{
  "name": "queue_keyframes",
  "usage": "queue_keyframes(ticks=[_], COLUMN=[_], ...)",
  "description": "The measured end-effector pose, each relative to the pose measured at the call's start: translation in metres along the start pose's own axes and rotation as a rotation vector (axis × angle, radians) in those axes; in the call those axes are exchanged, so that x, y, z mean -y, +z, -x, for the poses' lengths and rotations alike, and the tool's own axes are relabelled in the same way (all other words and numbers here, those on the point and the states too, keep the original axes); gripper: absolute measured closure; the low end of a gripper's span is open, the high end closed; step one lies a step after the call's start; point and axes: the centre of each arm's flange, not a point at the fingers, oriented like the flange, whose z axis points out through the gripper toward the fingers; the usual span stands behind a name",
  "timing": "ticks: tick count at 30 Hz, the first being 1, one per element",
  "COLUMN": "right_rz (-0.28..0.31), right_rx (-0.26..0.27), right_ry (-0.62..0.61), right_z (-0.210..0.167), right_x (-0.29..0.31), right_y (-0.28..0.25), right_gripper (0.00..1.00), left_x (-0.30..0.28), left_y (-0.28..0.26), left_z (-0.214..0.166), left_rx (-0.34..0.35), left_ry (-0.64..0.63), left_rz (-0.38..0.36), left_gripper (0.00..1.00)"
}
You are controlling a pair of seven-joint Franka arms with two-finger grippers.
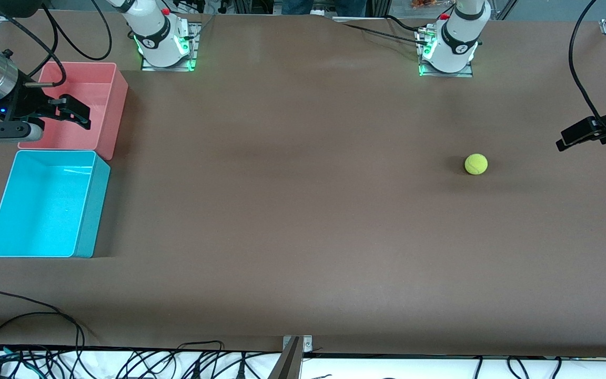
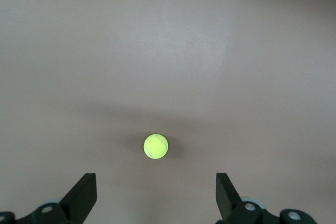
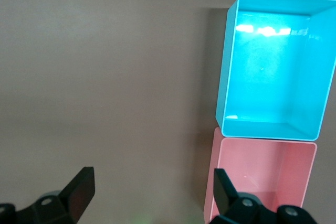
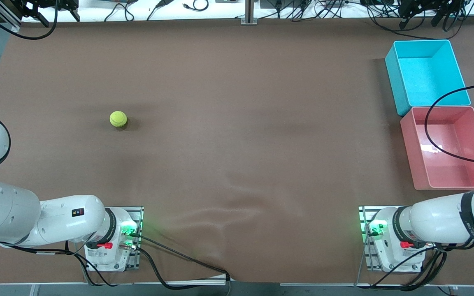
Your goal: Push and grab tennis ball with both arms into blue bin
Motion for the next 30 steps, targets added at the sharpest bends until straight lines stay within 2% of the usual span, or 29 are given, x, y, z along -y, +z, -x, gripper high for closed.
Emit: queue_keyframes(ticks=[30], right_rz=[0.016], right_rx=[-0.01], right_ry=[-0.028], right_z=[0.0], right_x=[0.014], right_y=[-0.003], right_gripper=[0.0], left_x=[-0.001], left_y=[0.0], left_z=[0.0], left_rx=[0.001], left_ry=[0.001], left_rz=[0.0], left_gripper=[0.0])
